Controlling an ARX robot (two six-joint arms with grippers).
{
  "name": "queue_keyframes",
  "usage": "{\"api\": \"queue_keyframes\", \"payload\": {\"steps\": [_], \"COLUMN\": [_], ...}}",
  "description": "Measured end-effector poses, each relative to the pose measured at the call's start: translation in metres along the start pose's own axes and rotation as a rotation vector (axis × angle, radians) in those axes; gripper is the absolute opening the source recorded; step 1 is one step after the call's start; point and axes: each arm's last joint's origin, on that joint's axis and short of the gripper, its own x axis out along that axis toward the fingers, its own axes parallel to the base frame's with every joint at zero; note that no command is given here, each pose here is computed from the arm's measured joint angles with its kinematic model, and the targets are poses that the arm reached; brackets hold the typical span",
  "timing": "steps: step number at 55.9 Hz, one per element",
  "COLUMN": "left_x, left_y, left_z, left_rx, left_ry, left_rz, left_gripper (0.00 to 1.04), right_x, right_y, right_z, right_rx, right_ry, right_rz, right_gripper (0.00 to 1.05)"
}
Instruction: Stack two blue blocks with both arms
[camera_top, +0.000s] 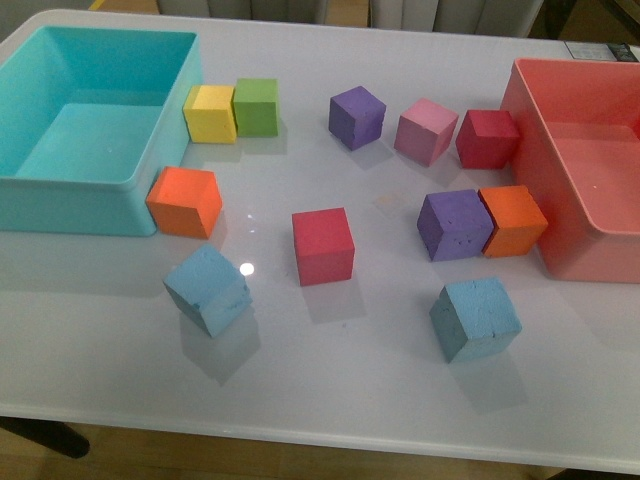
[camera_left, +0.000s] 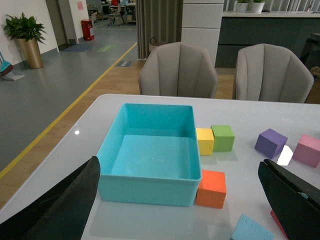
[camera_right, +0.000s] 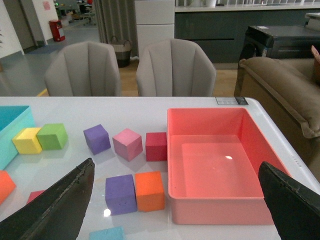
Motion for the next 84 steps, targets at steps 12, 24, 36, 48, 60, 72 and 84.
{"api": "queue_keyframes", "payload": {"steps": [12,24,36,48,60,72,84], "left_x": [0.0,0.0,0.0,0.0,0.0,0.0,0.0], "left_y": [0.0,0.0,0.0,0.0,0.0,0.0,0.0], "left_z": [0.0,0.0,0.0,0.0,0.0,0.0,0.0], "left_rx": [0.0,0.0,0.0,0.0,0.0,0.0,0.0], "left_ry": [0.0,0.0,0.0,0.0,0.0,0.0,0.0], "left_rz": [0.0,0.0,0.0,0.0,0.0,0.0,0.0], "left_gripper": [0.96,0.96,0.96,0.96,0.96,0.96,0.96], "right_x": [0.0,0.0,0.0,0.017,0.078,0.124,0.142], "right_y": [0.0,0.0,0.0,0.001,0.016,0.051,0.074], "right_z": [0.0,0.0,0.0,-0.006,-0.039,-0.08,-0.117], "right_rx": [0.0,0.0,0.0,-0.046,-0.15,-0.209,-0.23], "right_ry": [0.0,0.0,0.0,0.515,0.656,0.749,0.874], "right_rz": [0.0,0.0,0.0,0.247,0.256,0.298,0.288], "right_gripper": [0.96,0.96,0.96,0.96,0.96,0.96,0.96]}}
